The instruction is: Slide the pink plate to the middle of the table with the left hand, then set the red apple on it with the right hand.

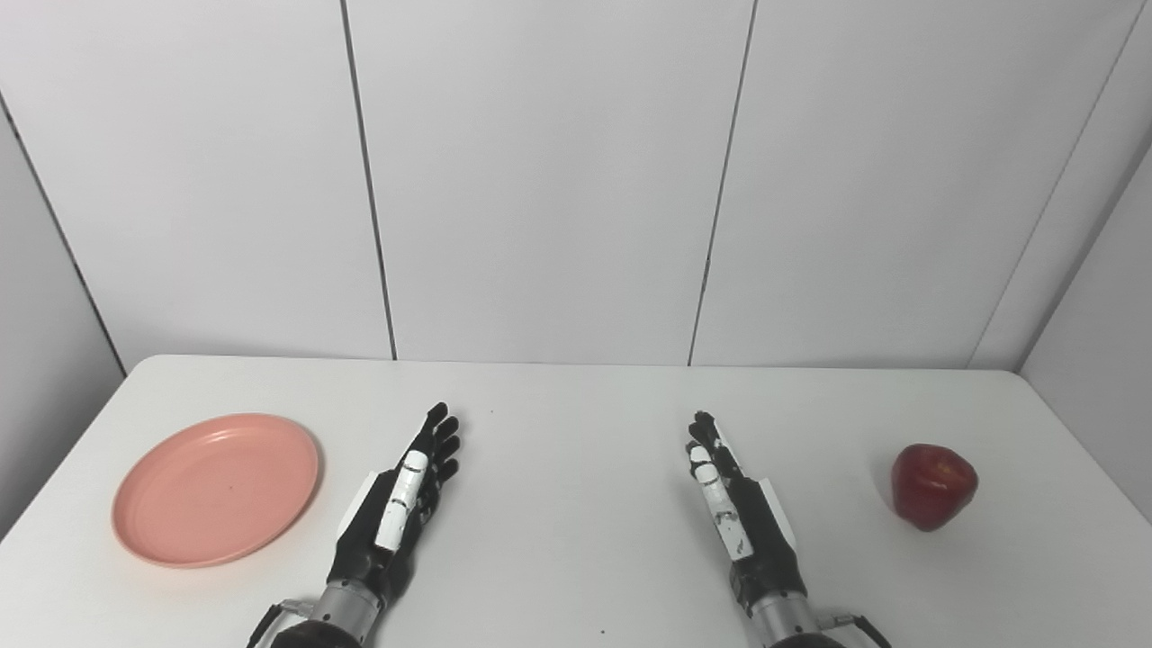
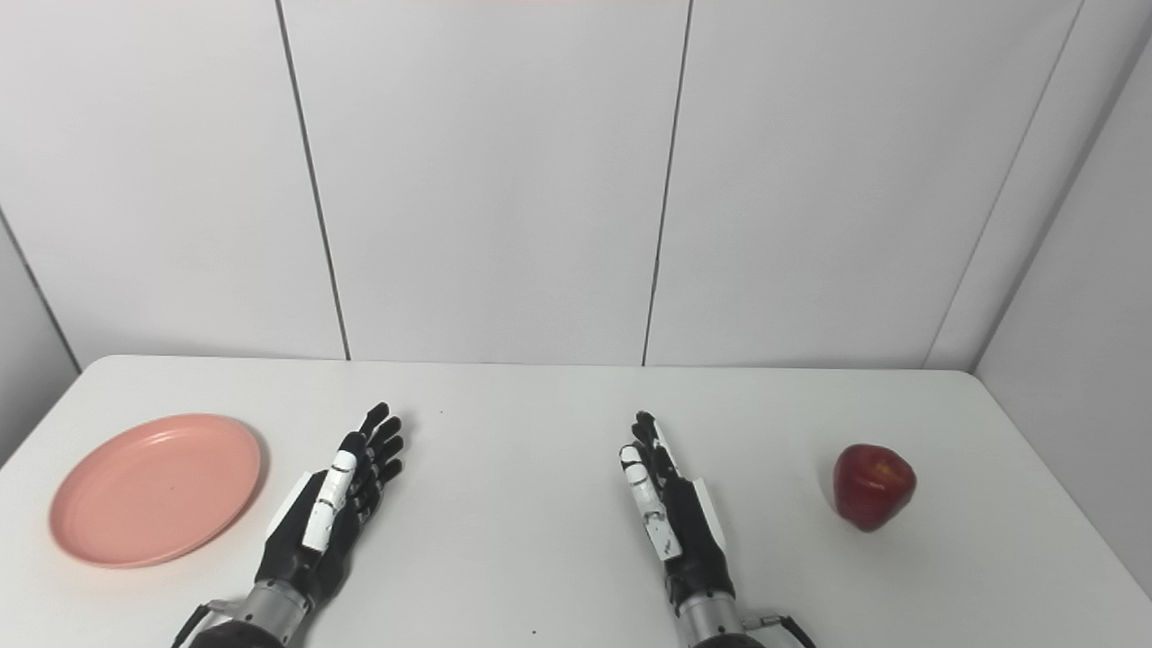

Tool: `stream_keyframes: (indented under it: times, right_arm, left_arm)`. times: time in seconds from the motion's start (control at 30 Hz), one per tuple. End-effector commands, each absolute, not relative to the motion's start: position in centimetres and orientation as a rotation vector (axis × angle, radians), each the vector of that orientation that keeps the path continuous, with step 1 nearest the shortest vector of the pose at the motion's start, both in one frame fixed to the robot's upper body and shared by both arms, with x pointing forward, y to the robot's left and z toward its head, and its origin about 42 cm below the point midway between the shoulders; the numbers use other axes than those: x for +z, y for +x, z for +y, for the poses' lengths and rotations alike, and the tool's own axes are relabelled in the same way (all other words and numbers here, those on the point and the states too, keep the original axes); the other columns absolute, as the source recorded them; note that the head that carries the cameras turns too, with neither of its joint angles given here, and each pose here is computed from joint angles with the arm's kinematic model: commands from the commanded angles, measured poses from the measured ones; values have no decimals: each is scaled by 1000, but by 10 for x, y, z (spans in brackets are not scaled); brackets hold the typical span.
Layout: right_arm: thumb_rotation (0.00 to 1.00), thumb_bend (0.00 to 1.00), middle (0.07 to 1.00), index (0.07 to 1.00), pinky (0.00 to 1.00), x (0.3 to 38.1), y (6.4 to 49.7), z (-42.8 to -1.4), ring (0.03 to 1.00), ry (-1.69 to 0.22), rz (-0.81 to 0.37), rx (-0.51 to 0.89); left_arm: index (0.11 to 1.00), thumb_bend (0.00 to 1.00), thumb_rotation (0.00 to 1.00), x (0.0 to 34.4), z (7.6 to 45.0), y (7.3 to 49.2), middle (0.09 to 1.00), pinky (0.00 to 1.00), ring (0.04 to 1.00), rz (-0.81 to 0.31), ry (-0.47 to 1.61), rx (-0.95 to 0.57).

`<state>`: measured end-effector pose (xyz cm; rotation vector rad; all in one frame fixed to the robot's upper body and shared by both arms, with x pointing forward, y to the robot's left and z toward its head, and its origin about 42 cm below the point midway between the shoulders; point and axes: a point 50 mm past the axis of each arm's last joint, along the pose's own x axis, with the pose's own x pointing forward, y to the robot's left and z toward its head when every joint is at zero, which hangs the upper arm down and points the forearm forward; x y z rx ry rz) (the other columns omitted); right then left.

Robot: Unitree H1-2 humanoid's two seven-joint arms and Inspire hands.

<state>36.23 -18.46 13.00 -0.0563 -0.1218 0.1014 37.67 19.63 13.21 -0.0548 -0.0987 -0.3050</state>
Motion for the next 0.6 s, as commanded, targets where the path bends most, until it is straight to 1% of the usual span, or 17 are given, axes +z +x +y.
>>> stream_keyframes:
  times: [0.0,0.07,0.2,0.47,0.57]
  right_arm:
    - [954,696,968,973,971,152,369,-189,963,-55,-231,108]
    - [972,694,976,979,991,151,367,-195,971,-54,-224,108]
    - [978,685,974,979,1000,150,364,-206,972,-50,-219,112]
    - [951,702,987,998,997,144,363,-225,977,-29,-211,133]
    - [959,703,995,1000,1000,144,364,-228,996,-36,-220,142]
  left_arm:
    - [1000,566,1000,151,188,382,1000,1000,1000,-210,-58,-304]
    - [1000,559,1000,150,184,381,1000,1000,1000,-214,-75,-305]
    - [1000,570,1000,147,175,380,1000,1000,1000,-218,-81,-311]
    - [1000,580,1000,146,158,379,1000,1000,1000,-228,-63,-301]
    - [1000,622,1000,145,155,379,1000,1000,1000,-219,-30,-279]
